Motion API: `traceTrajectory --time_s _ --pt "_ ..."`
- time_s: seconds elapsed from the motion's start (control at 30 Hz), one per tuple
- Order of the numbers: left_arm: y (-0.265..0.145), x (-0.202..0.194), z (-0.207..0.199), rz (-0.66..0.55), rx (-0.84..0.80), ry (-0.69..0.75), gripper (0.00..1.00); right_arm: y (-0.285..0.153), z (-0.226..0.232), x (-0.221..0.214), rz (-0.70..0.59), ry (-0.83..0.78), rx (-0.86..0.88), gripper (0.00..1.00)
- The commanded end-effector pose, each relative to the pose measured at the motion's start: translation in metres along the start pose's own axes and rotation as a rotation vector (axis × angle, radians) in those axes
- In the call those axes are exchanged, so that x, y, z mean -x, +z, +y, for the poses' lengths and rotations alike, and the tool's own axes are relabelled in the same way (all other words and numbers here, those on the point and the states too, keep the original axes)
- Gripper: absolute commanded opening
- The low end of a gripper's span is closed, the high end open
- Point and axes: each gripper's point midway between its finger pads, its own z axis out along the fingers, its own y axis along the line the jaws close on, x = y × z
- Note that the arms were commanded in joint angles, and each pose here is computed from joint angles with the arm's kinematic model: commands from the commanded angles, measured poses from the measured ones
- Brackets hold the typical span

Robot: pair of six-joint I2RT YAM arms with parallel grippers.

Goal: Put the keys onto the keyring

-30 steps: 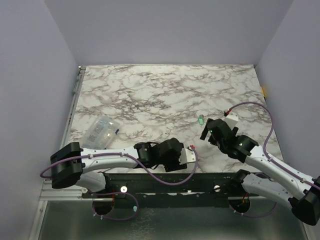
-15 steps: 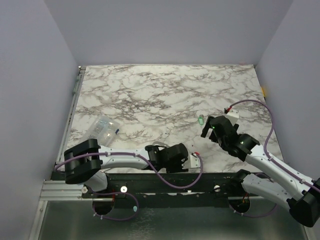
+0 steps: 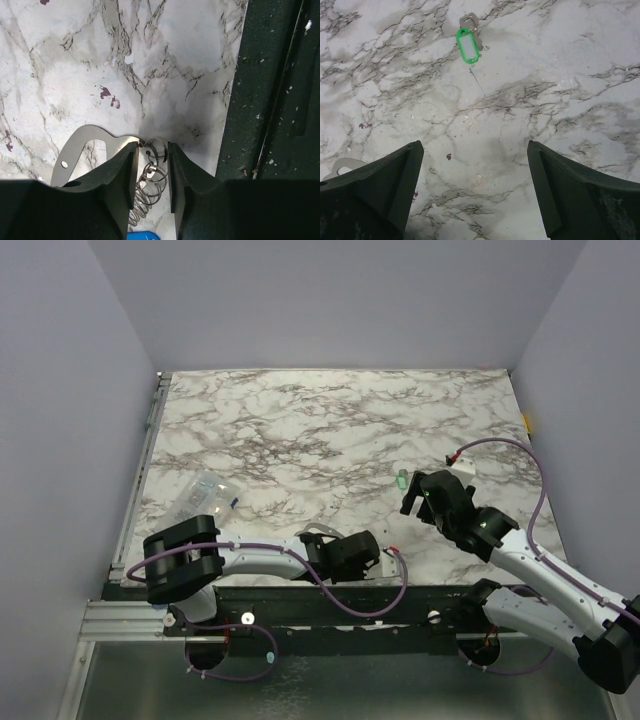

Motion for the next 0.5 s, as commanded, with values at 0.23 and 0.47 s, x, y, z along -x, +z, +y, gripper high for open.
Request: traceTrajectory --time_s 0.23,0.47 --pt "0.0084 -0.0065 0.0024 0.033 0.022 0.035 0.31 0.0042 0.0027 0.0009 0.004 -0.01 0.014 0.96" --pt "0.0084 -0.0072 0.0032 0.037 0.028 0.034 0.09 0.005 0.0035 0.0009 0.007 -0.013 0.017 0.96"
